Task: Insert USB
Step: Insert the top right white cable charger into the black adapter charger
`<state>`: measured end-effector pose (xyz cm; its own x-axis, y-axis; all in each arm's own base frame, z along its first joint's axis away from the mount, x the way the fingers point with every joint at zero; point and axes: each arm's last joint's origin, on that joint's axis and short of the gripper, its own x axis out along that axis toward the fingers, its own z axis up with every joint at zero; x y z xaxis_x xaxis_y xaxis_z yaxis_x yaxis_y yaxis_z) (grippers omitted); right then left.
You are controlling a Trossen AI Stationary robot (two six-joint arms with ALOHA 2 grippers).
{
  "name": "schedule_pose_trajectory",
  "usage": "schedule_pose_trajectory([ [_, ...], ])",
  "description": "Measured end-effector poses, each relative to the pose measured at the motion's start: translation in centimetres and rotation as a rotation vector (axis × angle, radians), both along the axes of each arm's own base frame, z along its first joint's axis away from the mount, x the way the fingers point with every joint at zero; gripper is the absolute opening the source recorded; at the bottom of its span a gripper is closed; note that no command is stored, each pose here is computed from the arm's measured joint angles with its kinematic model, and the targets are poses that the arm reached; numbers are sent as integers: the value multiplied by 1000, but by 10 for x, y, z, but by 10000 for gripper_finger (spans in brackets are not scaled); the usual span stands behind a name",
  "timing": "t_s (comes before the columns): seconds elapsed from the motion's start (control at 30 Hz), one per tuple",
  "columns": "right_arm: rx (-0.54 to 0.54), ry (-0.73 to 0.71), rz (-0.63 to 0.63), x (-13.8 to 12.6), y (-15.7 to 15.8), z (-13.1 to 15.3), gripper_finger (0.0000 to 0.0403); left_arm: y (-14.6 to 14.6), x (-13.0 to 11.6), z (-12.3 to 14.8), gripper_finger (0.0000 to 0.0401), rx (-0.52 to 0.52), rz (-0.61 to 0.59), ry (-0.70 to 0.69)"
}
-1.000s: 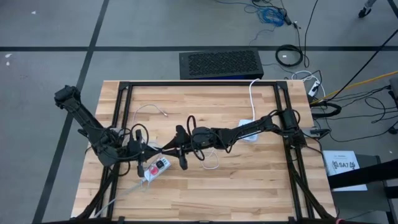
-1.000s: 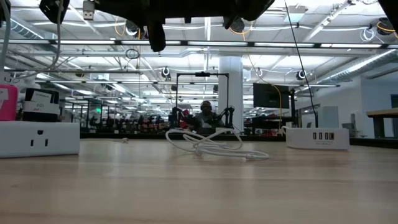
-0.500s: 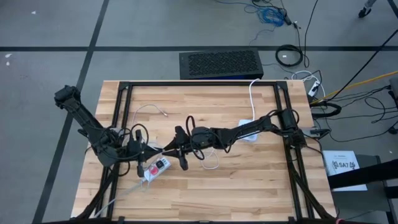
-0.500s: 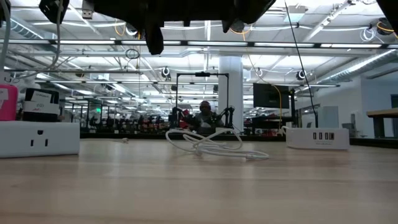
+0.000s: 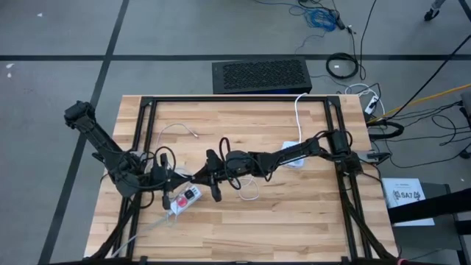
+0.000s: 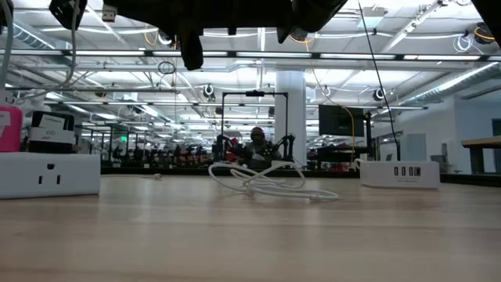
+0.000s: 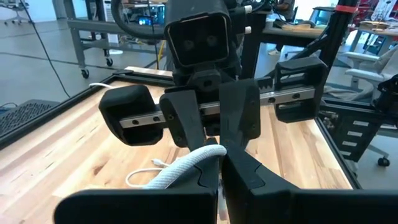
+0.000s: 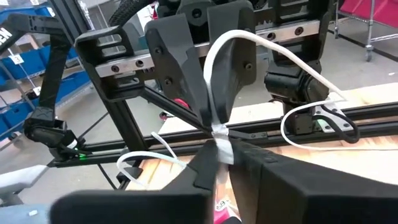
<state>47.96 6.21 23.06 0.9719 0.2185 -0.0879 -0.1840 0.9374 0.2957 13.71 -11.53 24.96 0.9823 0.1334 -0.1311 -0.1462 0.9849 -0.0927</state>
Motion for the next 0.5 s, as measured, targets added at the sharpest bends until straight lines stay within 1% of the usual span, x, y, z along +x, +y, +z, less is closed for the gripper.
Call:
schedule_pose_trajectory([
  [0.07,-14,3,2,0,0,-1,11,0,0,0,7,0,-2,1],
  [0.27,-64,-18,32,5,2,-15,5,-2,0,-1,7,-12,-72,21],
  [0.4,-68,-49,106,12,2,-33,3,-3,0,-4,7,-41,-120,50],
  [0.5,-96,-68,146,16,1,-50,2,-4,0,-12,7,-61,-128,108],
])
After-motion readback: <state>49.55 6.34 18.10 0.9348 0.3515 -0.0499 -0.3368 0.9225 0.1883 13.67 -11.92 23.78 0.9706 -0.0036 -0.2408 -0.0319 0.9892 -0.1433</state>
